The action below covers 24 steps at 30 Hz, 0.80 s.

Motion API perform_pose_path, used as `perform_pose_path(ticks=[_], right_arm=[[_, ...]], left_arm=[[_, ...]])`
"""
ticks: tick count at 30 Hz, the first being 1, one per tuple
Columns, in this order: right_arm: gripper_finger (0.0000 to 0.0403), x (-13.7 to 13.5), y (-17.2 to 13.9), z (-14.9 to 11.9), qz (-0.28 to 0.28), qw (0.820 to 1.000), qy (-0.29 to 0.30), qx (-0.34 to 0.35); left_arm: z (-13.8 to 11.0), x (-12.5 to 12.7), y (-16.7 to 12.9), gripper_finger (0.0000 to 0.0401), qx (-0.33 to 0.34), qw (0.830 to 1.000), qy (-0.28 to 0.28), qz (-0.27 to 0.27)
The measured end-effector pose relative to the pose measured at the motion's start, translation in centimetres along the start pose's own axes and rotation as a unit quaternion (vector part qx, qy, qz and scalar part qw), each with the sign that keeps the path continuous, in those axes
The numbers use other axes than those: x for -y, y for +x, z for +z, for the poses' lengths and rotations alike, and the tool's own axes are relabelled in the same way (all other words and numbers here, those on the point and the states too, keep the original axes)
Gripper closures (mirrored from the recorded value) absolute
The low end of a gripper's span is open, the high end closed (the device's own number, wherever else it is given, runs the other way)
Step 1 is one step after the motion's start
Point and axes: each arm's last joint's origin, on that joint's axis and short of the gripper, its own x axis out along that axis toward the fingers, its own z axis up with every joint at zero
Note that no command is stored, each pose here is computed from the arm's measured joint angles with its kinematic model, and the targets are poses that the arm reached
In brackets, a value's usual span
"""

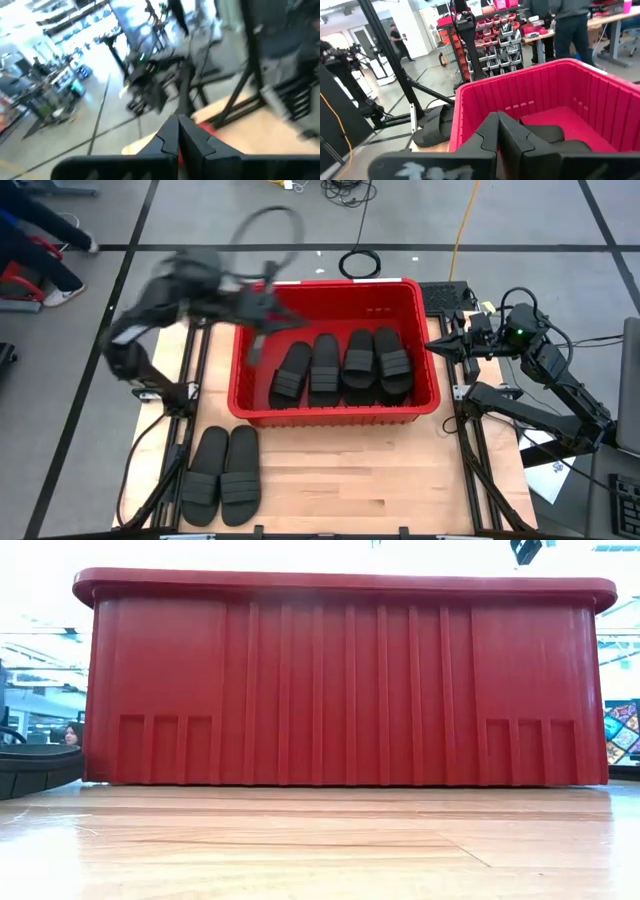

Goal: Pick and place slides into bin
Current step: Put the black slide into the red bin

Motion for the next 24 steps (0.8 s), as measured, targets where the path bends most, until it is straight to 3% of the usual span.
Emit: perform_pose_path(ticks=[4, 9, 14, 21, 24], right_arm=[[0.0403, 0.0, 0.0, 0.2, 0.001, 1.0, -0.023, 0.008], [0.0403, 0.0, 0.0, 0.2, 0.001, 0.999, -0.037, 0.01], [0.0403, -0.1, 0.0, 0.3, 0.002, 0.999, -0.037, 0.013], [0.0403, -0.1, 0.0, 0.4, 0.002, 1.0, -0.018, 0.018], [0.0403, -0.1, 0.0, 0.5, -0.003, 1.0, -0.009, 0.021]], left_arm=[[1.9, 2.5, -4.6, 0.0399, -0.005, 0.999, -0.048, 0.002], [1.1, 4.6, -7.8, 0.04, -0.116, 0.987, -0.102, 0.031], [0.1, 5.2, -7.6, 0.0401, -0.151, 0.983, -0.107, 0.014], [-1.8, 6.6, -5.5, 0.0401, -0.094, 0.985, -0.096, -0.109], [-2.9, 7.4, -5.4, 0.0401, -0.069, 0.984, -0.094, -0.133]])
